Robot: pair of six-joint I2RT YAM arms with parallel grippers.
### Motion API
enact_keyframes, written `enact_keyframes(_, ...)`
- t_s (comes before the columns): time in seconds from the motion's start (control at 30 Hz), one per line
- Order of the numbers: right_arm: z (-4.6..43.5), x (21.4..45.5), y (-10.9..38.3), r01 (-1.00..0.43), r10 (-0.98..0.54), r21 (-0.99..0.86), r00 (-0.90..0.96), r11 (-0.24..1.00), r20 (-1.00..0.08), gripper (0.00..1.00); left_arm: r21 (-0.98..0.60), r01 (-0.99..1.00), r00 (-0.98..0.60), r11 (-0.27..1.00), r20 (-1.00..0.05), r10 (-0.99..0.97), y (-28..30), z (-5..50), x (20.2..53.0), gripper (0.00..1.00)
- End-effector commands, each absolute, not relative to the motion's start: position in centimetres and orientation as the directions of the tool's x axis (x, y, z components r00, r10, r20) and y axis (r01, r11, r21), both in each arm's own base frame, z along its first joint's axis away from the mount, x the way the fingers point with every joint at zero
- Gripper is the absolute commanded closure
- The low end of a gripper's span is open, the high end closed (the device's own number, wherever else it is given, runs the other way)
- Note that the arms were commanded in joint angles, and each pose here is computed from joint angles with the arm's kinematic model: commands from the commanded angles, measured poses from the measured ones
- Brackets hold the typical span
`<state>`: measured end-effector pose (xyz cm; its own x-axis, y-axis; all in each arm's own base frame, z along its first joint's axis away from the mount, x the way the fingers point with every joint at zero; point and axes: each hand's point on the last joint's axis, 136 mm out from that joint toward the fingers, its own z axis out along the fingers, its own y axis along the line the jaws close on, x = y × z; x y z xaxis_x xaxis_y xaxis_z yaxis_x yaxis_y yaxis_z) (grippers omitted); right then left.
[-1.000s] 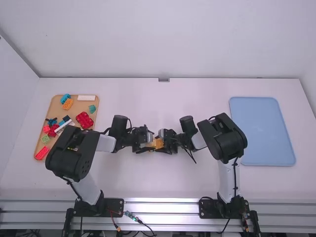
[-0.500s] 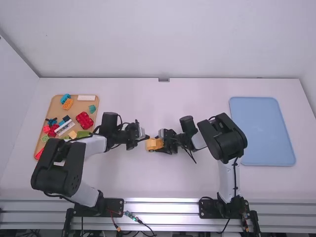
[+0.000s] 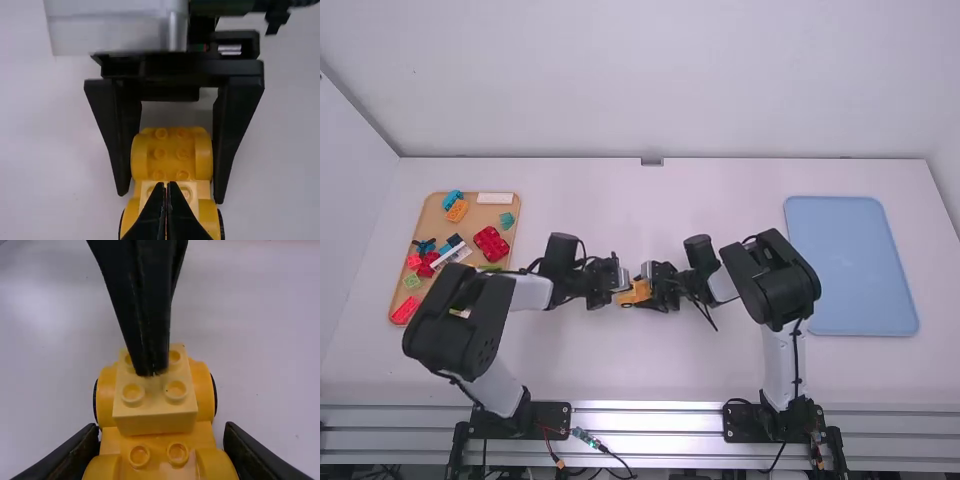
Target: Assemble lego blocks to make yellow taxi
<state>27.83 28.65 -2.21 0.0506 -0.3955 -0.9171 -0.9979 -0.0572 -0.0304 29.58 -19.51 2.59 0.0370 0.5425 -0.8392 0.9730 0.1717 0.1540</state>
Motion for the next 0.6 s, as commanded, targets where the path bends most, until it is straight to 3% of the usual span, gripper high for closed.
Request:
enact_keyframes(0.0, -2.5, 27.5, 28.7, -0.997, -0.387, -0.013, 0.039, -0.071, -0.921, 0.49, 0.117, 0.974, -0.01, 0.192, -0.831, 0.557, -19.1, 1.3, 29.4, 0.98)
enact_keyframes(0.43, -2.4, 28.0, 28.4, -0.998, -0.383, -0.022, 0.042, -0.057, -0.923, 0.49, 0.003, 0.986, -0.104, 0.164, -0.764, 0.637, -18.5, -2.9, 28.6, 0.98)
enact_keyframes(0.57, -2.2, 28.9, 27.9, -1.0, -0.385, -0.008, 0.019, -0.03, -0.923, 0.49, -0.004, 0.973, -0.163, 0.229, -0.715, 0.68, -17.4, -4.1, 29.4, 0.98)
